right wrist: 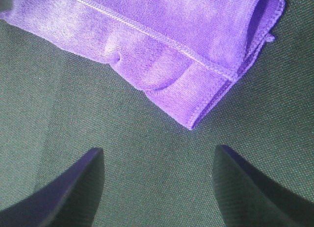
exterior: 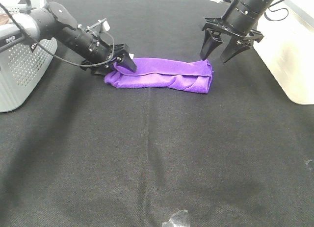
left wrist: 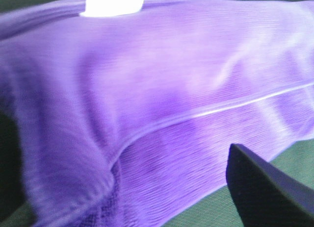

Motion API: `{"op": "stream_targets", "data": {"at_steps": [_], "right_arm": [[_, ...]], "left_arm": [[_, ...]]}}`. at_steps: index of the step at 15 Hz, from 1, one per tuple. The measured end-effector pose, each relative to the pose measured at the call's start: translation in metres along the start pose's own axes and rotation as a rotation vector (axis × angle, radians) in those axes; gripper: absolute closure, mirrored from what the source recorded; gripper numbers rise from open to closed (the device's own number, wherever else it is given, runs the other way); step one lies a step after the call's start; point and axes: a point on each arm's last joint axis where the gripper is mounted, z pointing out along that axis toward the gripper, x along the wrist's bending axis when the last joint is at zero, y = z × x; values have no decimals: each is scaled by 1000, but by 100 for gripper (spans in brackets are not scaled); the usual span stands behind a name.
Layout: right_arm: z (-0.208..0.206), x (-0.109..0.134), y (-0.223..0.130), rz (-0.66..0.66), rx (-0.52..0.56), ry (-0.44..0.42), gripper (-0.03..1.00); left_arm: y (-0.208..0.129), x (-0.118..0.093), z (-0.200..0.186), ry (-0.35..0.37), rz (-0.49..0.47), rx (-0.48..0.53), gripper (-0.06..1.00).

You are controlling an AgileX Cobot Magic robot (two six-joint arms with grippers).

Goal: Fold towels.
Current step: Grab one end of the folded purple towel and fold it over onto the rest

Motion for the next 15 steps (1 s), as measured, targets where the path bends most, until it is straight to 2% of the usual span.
{"op": "stream_targets", "data": {"at_steps": [2,3,4,7,8,10,12,15], "right_arm": [[0,0,0,0,0,0,33],[0,0,0,0,0,0,33],[0,0,0,0,0,0,33],[0,0,0,0,0,0,33],[0,0,0,1,0,0,33],[0,0,0,17,0,0,33],[0,0,0,19,0,0,33],[0,0,0,19,0,-1,33]], "left_arm": [[0,1,2,0,-5,-8,30],[0,1,2,0,-5,-8,30],[0,2,3,2,-6,-10,39],[-2,8,8,23,1,-18,86],[-2,8,8,25,20,-18,92],[-2,11,6,38,35,-8,92],[0,19,-15,92,61,48,92],[9,33,-49,135,56,47,92]]}}
